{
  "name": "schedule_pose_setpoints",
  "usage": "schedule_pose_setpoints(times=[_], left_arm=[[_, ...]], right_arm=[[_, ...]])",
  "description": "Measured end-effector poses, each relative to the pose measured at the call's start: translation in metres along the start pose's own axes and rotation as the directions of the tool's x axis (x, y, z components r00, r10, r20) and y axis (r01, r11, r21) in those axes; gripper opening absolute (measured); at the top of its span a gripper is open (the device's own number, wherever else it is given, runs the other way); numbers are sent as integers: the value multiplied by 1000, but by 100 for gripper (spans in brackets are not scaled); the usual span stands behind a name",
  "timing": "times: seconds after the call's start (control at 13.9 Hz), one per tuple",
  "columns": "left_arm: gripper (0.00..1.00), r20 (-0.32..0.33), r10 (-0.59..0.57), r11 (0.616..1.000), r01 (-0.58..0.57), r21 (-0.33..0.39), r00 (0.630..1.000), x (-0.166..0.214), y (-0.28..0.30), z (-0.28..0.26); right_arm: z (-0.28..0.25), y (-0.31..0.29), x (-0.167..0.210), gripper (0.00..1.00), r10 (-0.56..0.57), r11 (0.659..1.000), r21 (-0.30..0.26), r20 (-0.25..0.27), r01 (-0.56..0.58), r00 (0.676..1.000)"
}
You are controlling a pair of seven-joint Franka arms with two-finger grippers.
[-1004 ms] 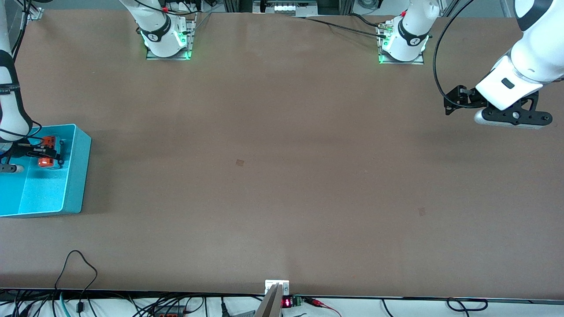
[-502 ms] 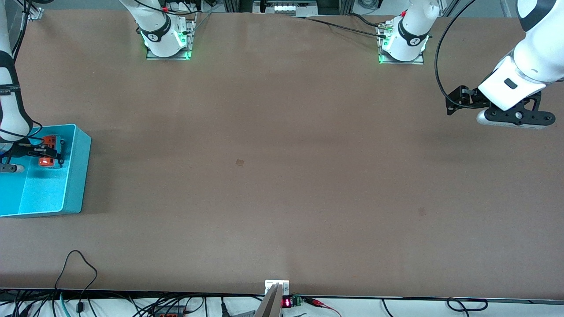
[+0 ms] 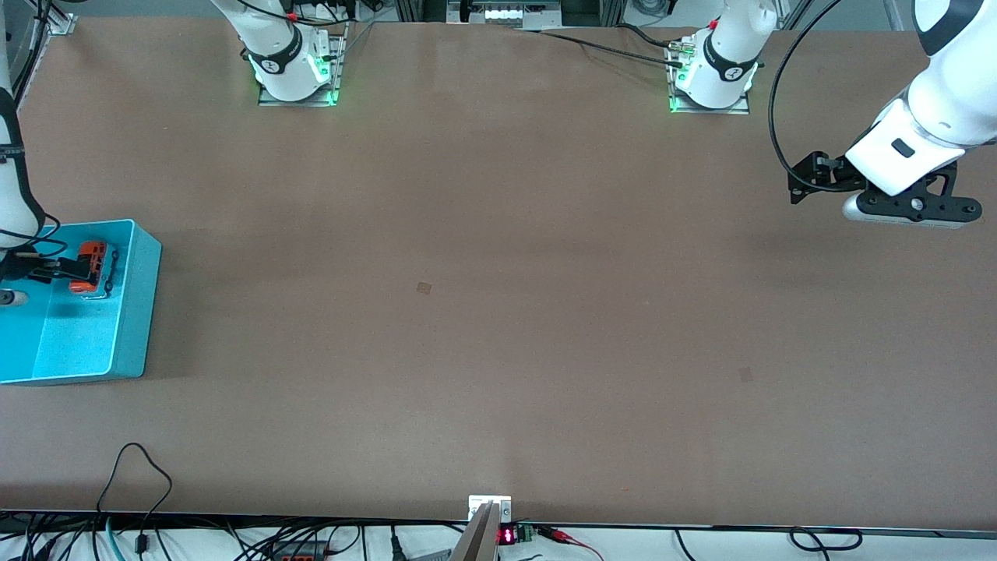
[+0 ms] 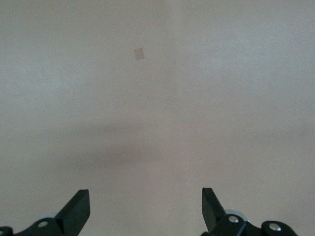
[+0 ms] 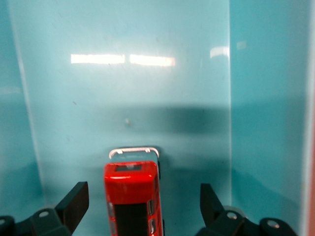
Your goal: Wind up bus and store in blue box
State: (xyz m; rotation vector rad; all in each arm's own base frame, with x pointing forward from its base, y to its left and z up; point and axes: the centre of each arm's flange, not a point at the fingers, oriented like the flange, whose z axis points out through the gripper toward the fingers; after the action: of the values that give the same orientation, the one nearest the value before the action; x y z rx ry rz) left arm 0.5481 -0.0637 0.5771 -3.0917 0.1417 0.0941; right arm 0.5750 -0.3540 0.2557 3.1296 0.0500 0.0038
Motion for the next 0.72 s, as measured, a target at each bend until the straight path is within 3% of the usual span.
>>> schedule_pose_setpoints(times=[0.36,0.72], left_arm=[[100,0,0,1000,0,0,1000,0,0,0],[100,0,0,1000,0,0,1000,0,0,0]], right_arm=[[-145,-77,28,100,-123,992,9,-64,124,990],[-280,-228,23,100,-109,994,9,-7,109,994]])
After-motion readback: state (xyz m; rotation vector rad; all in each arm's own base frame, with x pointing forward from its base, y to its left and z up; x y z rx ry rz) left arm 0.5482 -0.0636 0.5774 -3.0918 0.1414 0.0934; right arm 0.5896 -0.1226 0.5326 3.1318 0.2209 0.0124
